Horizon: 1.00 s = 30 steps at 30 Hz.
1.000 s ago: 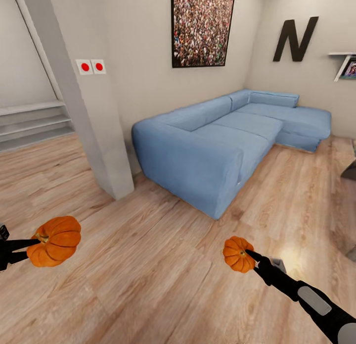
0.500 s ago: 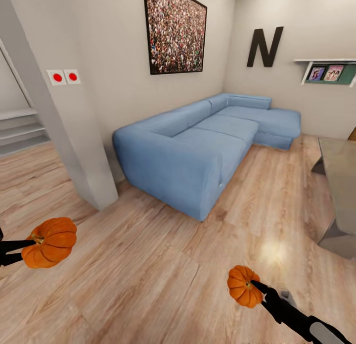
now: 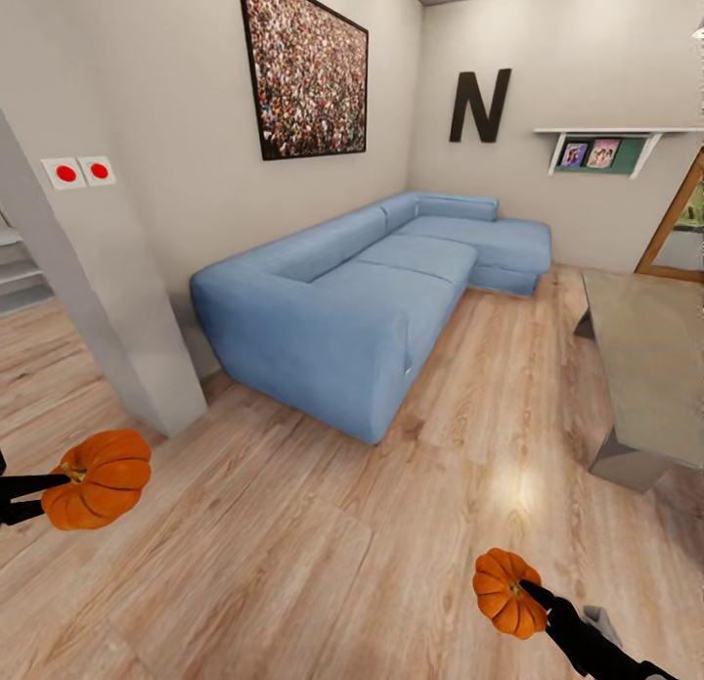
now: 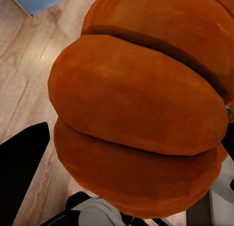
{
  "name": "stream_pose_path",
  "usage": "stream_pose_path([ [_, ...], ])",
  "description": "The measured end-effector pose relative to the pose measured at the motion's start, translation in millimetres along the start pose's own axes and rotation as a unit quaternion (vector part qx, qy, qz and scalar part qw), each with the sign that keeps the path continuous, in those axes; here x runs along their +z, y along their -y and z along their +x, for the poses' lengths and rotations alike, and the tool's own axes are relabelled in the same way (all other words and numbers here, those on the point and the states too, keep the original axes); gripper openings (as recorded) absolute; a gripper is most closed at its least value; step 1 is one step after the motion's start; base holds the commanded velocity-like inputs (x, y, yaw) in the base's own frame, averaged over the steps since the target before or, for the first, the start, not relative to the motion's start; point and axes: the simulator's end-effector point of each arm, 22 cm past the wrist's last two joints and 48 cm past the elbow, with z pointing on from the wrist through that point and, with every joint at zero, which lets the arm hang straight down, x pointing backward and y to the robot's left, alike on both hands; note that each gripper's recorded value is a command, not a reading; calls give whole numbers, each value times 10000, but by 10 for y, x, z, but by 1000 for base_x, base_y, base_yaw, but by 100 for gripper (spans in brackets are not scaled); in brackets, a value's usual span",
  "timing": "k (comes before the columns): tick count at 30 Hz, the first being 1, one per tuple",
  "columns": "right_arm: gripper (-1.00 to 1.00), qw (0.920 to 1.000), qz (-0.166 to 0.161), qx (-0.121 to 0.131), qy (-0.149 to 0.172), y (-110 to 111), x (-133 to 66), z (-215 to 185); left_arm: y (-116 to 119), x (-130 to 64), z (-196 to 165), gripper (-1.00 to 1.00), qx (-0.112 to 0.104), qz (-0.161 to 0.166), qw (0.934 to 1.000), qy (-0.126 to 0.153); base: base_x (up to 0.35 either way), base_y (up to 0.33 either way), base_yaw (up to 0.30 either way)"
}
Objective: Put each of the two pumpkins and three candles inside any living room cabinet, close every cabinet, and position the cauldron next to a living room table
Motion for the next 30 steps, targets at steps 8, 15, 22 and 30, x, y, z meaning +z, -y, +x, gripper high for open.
stream_pose_path([
  [8,-100,9999,123,24,35,5,-103,-33,103,-48,-57,-100,13,-16,10000,-1,0,0,-13],
  [15,-100,9994,294,155,68,172,-162,0,111,-45,-59,-100,10,4,10000,2,0,0,-198],
  [22,-100,9994,305,170,74,74,-244,-31,227,-87,-121,-100,10,3,10000,0,0,0,-276],
  [30,-100,9993,301,74,204,-55,-335,-130,359,-139,-187,-100,22,-8,10000,-4,0,0,-279],
])
